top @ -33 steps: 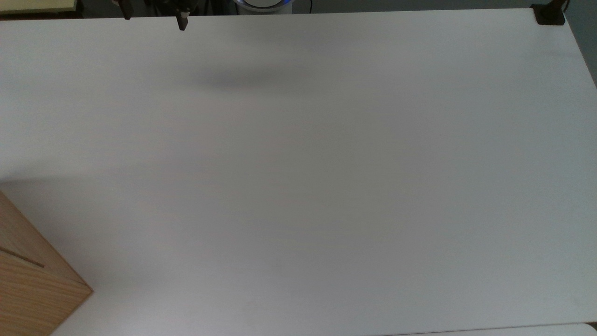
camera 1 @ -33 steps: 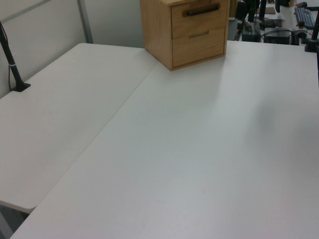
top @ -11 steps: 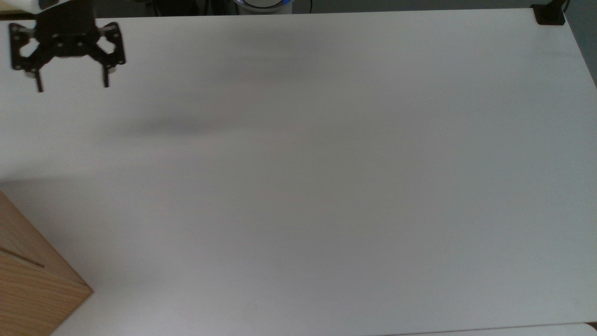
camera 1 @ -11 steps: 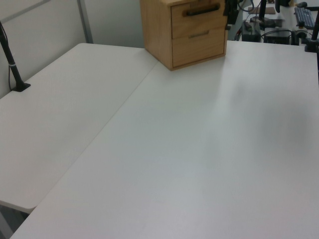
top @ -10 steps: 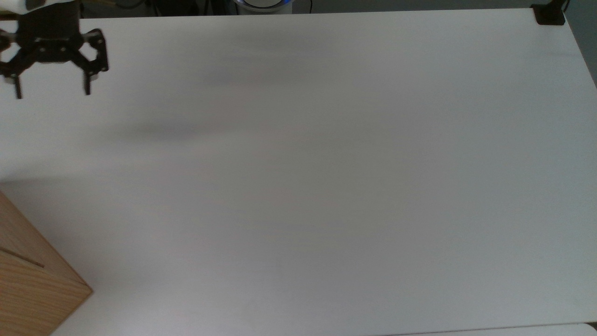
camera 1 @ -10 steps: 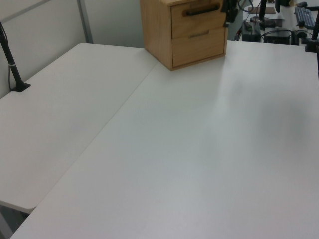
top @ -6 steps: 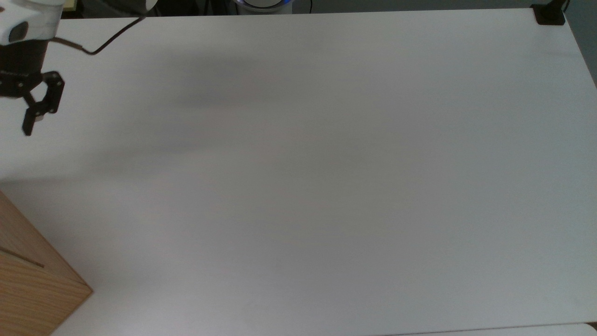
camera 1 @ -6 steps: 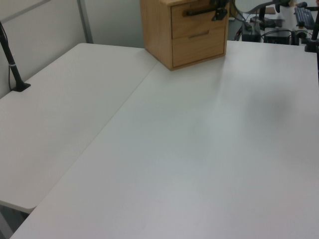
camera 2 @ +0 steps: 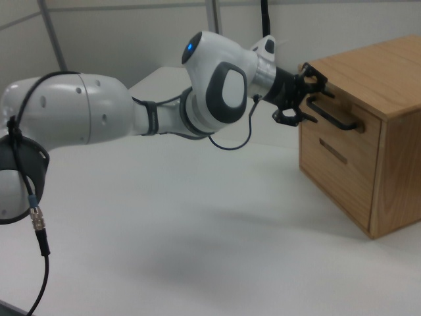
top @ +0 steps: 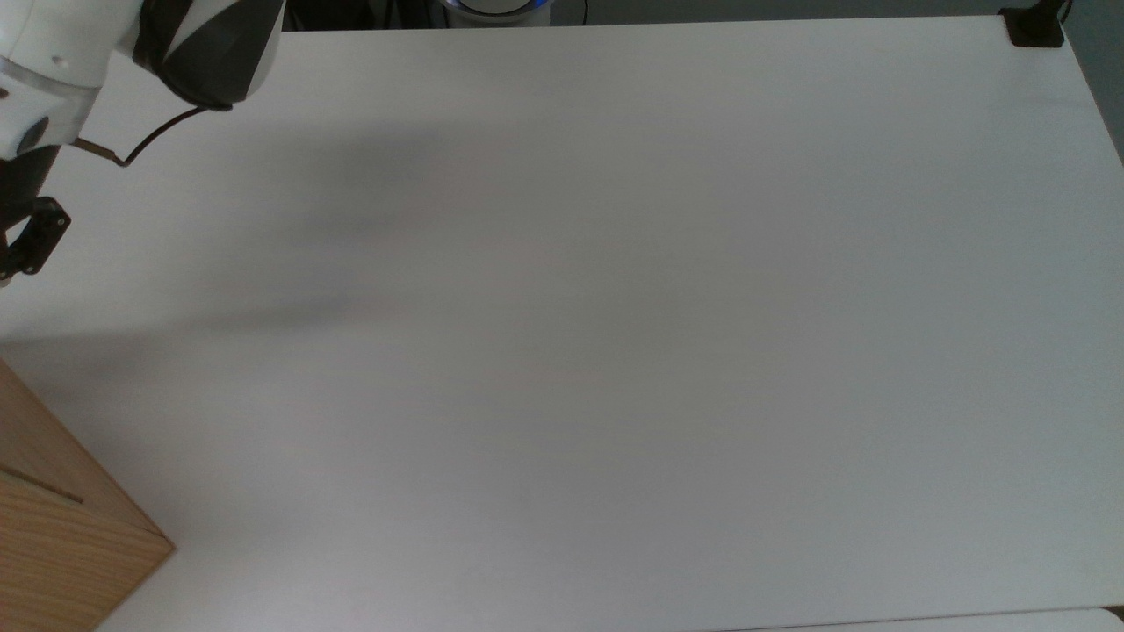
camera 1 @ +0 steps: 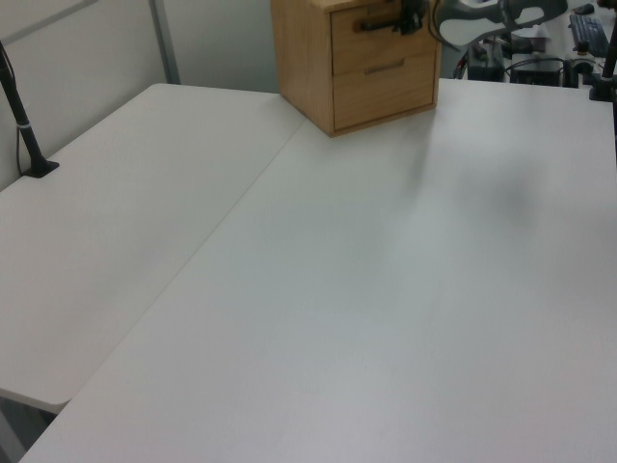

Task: Open the drawer by sliding it
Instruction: 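Move the gripper to the upper drawer's black handle and grasp it, then pull the handle straight out, sliding the upper drawer open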

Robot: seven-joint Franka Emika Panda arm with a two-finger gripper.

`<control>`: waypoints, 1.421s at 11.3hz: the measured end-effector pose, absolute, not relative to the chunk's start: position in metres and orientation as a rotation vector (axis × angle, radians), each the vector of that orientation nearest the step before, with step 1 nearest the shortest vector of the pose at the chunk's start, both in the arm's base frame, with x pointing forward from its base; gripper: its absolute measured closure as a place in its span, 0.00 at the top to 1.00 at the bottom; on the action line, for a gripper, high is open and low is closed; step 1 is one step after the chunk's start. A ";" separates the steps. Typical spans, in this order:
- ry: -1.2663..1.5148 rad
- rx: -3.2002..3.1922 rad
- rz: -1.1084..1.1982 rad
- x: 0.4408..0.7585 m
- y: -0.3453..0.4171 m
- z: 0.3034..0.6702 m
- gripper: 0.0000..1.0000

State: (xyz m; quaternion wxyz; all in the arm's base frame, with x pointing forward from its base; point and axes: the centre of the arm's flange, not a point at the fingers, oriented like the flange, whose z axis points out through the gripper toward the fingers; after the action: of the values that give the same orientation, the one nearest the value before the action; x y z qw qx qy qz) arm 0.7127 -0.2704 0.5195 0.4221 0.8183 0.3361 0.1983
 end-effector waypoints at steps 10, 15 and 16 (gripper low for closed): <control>0.880 2.034 0.470 0.711 -0.262 0.507 0.16; 0.883 2.135 0.512 0.664 -0.230 0.518 0.16; 0.884 2.167 0.530 0.650 -0.216 0.521 0.16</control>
State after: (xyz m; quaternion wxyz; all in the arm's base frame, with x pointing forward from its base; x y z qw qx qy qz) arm 0.6499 -0.2155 0.5210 0.3628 0.8416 0.3432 0.2057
